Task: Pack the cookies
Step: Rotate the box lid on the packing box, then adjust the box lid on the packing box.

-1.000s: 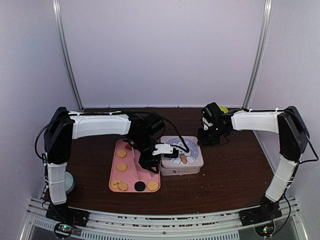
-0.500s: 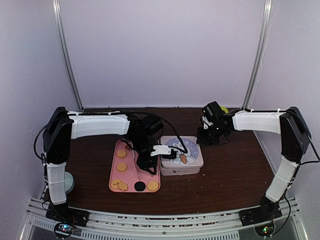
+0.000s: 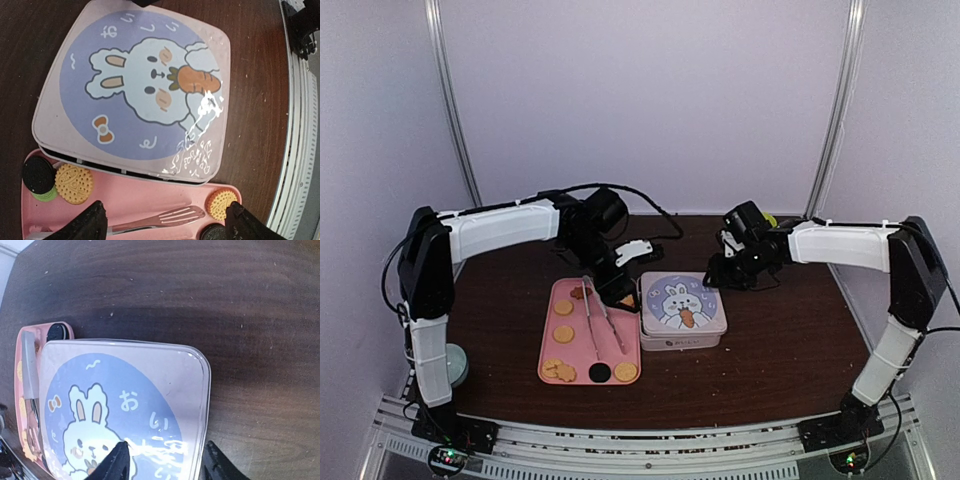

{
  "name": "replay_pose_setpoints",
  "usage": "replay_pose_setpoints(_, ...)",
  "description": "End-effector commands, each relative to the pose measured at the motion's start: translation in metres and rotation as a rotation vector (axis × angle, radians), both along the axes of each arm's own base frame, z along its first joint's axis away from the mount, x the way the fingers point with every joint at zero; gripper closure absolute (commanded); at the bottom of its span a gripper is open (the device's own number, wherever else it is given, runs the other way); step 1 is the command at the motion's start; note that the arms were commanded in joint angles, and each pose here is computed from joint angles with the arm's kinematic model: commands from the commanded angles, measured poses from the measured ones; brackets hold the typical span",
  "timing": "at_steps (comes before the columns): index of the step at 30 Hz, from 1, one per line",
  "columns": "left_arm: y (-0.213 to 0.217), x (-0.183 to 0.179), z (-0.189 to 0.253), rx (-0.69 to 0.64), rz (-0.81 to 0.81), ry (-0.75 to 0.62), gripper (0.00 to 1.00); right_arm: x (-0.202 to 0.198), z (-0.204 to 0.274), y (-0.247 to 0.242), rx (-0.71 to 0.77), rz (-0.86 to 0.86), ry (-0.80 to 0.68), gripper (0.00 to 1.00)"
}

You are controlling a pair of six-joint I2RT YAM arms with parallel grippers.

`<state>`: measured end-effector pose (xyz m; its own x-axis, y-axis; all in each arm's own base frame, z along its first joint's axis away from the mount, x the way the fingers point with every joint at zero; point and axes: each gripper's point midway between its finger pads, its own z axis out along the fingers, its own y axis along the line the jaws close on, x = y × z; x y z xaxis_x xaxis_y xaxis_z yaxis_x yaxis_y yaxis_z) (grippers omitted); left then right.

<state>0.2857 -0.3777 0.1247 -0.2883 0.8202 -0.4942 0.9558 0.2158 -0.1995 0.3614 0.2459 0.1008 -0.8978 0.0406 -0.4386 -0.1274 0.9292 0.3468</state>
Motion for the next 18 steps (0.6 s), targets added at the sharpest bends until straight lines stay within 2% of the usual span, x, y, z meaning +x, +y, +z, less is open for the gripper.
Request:
replay_pose_setpoints(1,-0.025,0.004,0.007,-0.089,0.084,0.107,0.16,-0.002,0.021,-0.022,0.015,-0.05,-0.064,0.46)
replay_pose_setpoints(5,-0.032,0.006,-0.003,-0.095,0.106,0.157,0.19,-0.005,0.011,-0.029,0.059,-0.061,-0.045,0.42)
replay_pose_setpoints(14,-0.032,0.021,-0.024,-0.097,0.178,0.23,0.31,-0.011,-0.02,-0.009,0.147,0.0,0.027,0.41)
replay_pose_setpoints(18,-0.036,0.016,-0.027,-0.116,0.161,0.274,0.33,-0.014,-0.024,0.001,0.186,0.02,0.035,0.4)
